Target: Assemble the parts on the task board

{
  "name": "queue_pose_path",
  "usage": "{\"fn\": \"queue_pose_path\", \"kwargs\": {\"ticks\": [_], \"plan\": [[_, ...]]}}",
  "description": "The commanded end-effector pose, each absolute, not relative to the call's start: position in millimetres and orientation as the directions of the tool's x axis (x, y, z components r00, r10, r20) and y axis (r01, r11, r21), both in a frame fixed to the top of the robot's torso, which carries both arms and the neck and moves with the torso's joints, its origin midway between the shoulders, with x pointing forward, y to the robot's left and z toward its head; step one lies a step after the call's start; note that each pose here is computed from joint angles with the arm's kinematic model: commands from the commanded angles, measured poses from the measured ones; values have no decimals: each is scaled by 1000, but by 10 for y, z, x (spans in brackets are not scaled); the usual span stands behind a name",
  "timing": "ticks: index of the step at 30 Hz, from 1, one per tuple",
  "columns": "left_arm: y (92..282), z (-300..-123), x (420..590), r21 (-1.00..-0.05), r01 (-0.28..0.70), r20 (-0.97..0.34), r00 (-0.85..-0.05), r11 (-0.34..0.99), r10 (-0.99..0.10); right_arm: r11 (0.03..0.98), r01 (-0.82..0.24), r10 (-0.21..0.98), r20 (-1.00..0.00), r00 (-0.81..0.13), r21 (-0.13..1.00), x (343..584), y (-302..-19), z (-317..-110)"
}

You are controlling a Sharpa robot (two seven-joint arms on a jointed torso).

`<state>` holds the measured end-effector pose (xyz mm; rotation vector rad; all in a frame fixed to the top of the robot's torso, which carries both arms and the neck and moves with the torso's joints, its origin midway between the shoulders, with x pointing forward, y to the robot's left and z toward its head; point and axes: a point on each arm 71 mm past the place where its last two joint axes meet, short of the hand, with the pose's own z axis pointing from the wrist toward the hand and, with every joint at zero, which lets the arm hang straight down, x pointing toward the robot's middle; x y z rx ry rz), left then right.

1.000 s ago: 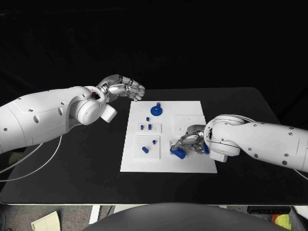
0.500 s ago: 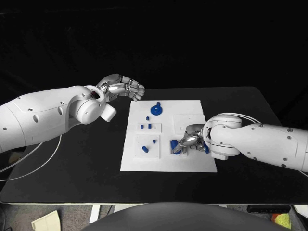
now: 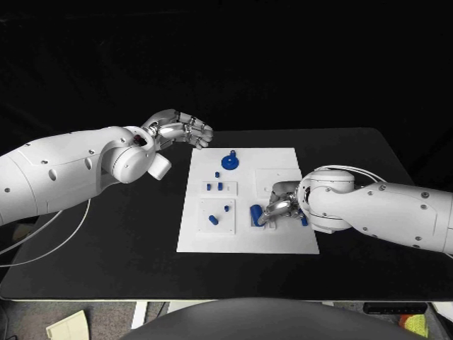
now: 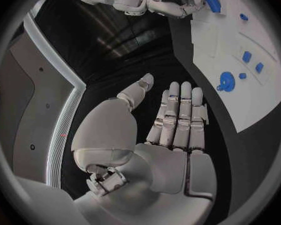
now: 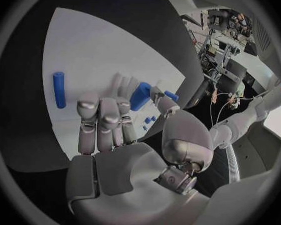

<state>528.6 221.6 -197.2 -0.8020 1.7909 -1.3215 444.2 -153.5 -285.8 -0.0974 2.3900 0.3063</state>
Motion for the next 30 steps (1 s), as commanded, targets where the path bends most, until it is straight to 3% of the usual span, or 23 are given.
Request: {"fn": "queue_pose_path", "kwargs": {"ticks": [1,20,30], "plan": [[2197,-1967,5279,-965,-47,-195,-531,258,-825,961,-159,31,-659,-752,227,4432,-1507,-2857],[2197,-1969,5280,-965,-50,-194,-533,259,-824,967,-196,-34,-681,-732,163,4467,-1474,-2887],[2198,-1970,5280,-964,-51,-194,-533,260,-823,961,-199,-22,-663,-748,193,4438,-1454,-2890]]}}
